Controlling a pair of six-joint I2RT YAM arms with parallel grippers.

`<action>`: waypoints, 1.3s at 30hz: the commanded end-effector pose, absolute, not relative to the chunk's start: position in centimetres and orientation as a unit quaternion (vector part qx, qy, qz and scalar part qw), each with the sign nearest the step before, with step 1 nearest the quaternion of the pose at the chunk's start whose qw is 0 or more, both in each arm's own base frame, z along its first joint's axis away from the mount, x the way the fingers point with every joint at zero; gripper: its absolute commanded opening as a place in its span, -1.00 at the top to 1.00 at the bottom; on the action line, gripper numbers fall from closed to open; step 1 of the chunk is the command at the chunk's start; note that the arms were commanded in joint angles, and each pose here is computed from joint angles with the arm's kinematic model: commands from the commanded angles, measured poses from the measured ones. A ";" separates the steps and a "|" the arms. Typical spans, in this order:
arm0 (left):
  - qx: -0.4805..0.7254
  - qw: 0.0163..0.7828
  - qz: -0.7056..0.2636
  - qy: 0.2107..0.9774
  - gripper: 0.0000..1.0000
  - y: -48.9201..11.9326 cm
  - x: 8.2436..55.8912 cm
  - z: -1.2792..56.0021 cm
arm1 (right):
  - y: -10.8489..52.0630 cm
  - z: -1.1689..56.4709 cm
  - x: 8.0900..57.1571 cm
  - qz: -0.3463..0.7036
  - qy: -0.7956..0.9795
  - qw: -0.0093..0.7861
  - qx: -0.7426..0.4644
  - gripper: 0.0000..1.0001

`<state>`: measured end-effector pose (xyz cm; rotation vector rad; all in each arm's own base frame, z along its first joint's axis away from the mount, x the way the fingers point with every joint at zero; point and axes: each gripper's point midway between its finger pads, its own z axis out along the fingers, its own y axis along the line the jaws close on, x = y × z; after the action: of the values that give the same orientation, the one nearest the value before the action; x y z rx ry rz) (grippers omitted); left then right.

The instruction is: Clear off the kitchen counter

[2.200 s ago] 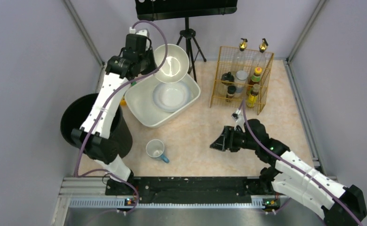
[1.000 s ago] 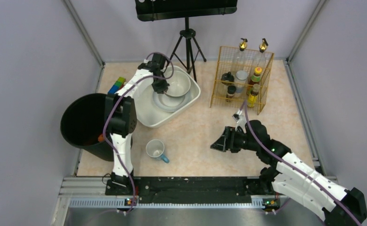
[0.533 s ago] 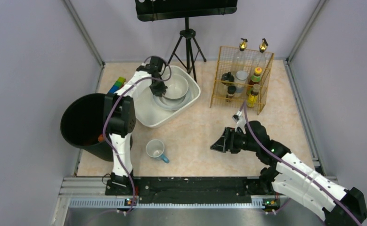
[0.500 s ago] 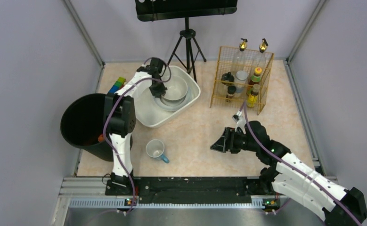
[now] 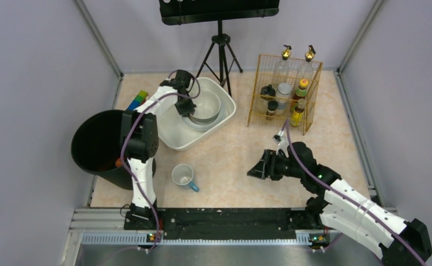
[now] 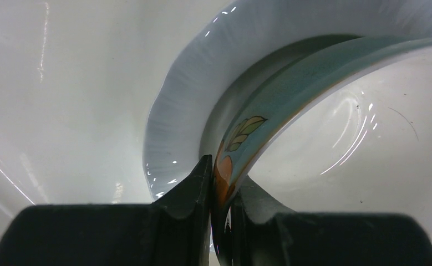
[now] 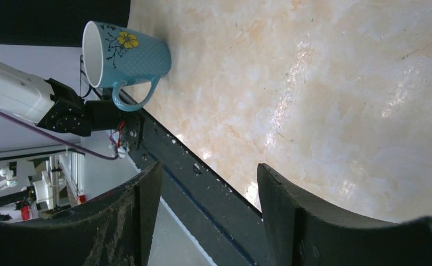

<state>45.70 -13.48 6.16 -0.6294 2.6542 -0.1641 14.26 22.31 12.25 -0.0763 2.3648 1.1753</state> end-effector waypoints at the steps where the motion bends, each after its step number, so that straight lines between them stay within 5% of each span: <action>1: -0.221 0.206 -0.061 0.951 0.80 -13.6 45.2 6.8 | 22.8 13.0 14.4 0.443 0.858 0.258 -0.033 -0.25; 4: -0.218 0.205 -0.059 0.952 0.48 -13.4 44.8 6.8 | 22.8 13.1 14.5 0.443 0.858 0.260 -0.032 -0.25; 20: -0.173 0.246 -0.085 0.950 -0.22 -13.1 42.2 15.5 | 23.3 13.3 15.0 0.442 0.857 0.262 -0.041 -0.25; 28: -0.102 0.290 -0.051 0.950 -0.40 -12.2 36.1 21.0 | 23.7 13.3 15.9 0.434 0.859 0.268 -0.050 -0.25; 39: -0.045 0.276 -0.009 0.960 -0.38 -11.1 22.5 19.3 | 24.7 12.5 16.8 0.422 0.866 0.259 -0.063 -0.26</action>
<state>26.20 -12.82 20.28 -0.0982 2.5554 -0.0844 15.44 23.39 10.06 -0.1139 2.4471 1.1181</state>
